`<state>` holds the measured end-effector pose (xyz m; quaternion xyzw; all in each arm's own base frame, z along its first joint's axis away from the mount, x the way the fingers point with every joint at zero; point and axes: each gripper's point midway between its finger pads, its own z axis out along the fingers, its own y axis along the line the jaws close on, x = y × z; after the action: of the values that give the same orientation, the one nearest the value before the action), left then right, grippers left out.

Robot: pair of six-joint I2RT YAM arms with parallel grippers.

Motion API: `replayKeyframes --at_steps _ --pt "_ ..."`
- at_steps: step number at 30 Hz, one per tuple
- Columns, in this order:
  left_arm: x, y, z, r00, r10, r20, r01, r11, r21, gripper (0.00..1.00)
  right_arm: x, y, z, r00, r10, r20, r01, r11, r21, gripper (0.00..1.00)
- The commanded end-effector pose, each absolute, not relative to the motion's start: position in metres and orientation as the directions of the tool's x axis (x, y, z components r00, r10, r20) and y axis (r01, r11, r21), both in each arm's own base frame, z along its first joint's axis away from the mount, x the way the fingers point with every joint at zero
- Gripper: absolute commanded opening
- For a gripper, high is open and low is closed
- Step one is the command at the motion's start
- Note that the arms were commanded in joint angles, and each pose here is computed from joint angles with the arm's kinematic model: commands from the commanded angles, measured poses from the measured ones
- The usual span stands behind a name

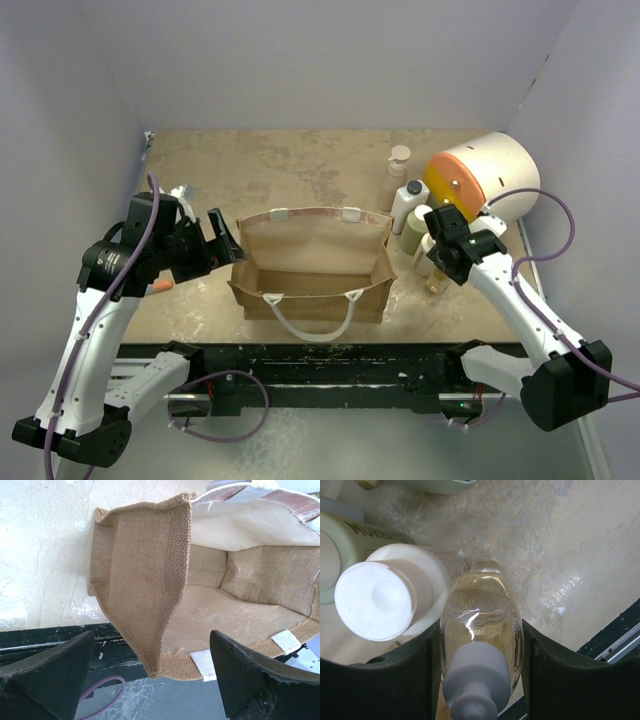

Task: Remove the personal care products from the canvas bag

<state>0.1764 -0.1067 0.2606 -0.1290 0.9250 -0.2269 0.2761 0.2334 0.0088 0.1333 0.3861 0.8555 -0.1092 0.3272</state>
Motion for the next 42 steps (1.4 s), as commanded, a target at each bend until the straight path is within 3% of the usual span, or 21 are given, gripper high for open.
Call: replayKeyframes --at_steps 1,4,9,16,21,30,36,42 --pt "0.174 -0.103 0.274 -0.79 -0.362 -0.494 -0.088 0.865 -0.493 0.99 0.256 0.005 0.156 -0.341 0.617 -0.71 0.744 0.638 0.197 0.48" --pt "0.17 -0.103 0.274 -0.788 -0.367 -0.494 -0.089 0.862 -0.499 0.99 0.254 0.008 0.159 -0.36 0.614 -0.702 0.727 0.656 0.201 0.76" --pt "0.166 -0.101 0.275 -0.78 -0.376 -0.5 -0.092 0.859 -0.503 0.99 0.245 0.008 0.177 -0.397 0.592 -0.701 0.694 0.693 0.192 1.0" --pt "0.177 -0.096 0.294 -0.737 -0.363 -0.571 -0.057 0.874 -0.483 0.99 0.226 0.001 0.239 -0.469 0.474 -0.746 0.585 0.799 0.14 1.0" --pt "0.191 -0.09 0.322 -0.673 -0.347 -0.653 -0.021 0.892 -0.452 0.99 0.222 0.012 0.31 -0.466 0.339 -0.817 0.359 0.917 0.175 1.0" --pt "0.205 -0.081 0.412 -0.469 -0.352 -0.81 0.08 0.897 -0.436 0.99 0.179 0.03 0.461 -0.18 0.313 -0.933 -0.011 0.947 0.32 1.0" --pt "0.194 -0.074 0.452 -0.357 -0.372 -0.857 0.124 0.89 -0.438 0.99 0.167 0.032 0.519 -0.08 0.348 -0.934 -0.087 0.931 0.355 1.0" --pt "0.187 -0.064 0.463 -0.295 -0.352 -0.888 0.124 0.908 -0.401 0.99 0.172 0.027 0.531 -0.053 0.322 -0.945 -0.068 0.943 0.325 1.0"
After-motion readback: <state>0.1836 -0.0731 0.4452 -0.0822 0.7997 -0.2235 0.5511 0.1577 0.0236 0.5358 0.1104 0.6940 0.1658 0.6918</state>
